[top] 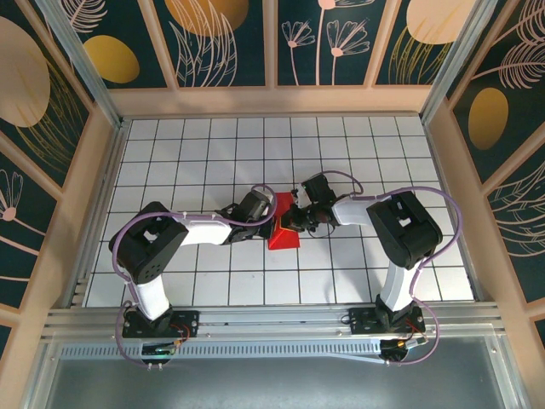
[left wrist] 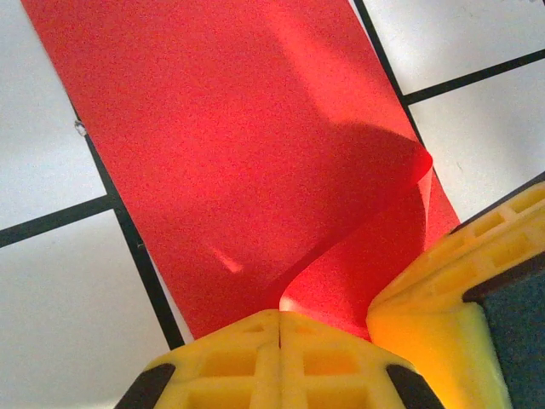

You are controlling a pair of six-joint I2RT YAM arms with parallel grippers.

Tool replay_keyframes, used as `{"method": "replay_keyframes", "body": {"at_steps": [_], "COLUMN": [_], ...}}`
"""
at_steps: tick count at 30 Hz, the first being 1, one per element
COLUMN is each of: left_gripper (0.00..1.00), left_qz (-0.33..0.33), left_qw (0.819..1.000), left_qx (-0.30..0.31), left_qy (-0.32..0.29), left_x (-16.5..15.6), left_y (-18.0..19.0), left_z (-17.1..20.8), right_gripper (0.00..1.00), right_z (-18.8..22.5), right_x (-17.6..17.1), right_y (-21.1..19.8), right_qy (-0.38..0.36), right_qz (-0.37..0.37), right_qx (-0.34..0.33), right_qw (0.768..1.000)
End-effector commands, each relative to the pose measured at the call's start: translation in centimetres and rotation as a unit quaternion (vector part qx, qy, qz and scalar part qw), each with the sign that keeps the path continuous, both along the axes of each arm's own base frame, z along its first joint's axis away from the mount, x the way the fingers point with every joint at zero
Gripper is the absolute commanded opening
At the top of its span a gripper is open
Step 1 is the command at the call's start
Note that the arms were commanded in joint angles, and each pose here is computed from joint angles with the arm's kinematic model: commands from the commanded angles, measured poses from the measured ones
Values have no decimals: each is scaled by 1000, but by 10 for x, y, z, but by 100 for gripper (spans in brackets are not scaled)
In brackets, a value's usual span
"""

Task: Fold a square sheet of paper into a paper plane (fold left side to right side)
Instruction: Fold the triangle a second time at the center of the table.

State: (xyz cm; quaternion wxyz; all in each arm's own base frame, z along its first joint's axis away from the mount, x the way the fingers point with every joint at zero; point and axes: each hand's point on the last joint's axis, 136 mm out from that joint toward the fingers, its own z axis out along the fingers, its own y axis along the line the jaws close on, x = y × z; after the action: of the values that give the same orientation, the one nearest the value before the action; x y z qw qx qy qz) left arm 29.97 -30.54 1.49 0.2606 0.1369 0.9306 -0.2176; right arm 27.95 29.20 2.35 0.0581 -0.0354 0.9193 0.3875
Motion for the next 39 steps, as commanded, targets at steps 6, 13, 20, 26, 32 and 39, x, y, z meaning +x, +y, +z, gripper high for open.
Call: {"method": "replay_keyframes", "body": {"at_steps": [6, 13, 20, 26, 32, 39], "left_gripper": [3, 22, 28, 14, 8, 7], "left_qz": [1, 32, 45, -3, -36, -36], "left_qw": [1000, 999, 998, 992, 979, 981], "left_qx": [14, 19, -15, -125, -187, -164], "left_qy": [20, -10, -36, 25, 76, 95], "left_x": [-4, 6, -2, -40, -60, -56], "left_y": [3, 12, 23, 2, -15, -19], "left_z": [-11, 19, 69, 76, 70, 47], "right_gripper": [0, 0, 0, 0, 0, 0], "right_z": [-12, -16, -10, -9, -8, -9], "right_x": [-9, -12, -10, -11, -11, -11], "right_y": [-6, -9, -6, -4, -3, -3], "right_qy": [9, 12, 4, 3, 2, 5], "right_qz": [-3, -6, -2, 1, 4, 5], "right_qx": [-18, -20, -13, -7, -6, -7], "right_qw": [1000, 1000, 1000, 1000, 1000, 1000]}}
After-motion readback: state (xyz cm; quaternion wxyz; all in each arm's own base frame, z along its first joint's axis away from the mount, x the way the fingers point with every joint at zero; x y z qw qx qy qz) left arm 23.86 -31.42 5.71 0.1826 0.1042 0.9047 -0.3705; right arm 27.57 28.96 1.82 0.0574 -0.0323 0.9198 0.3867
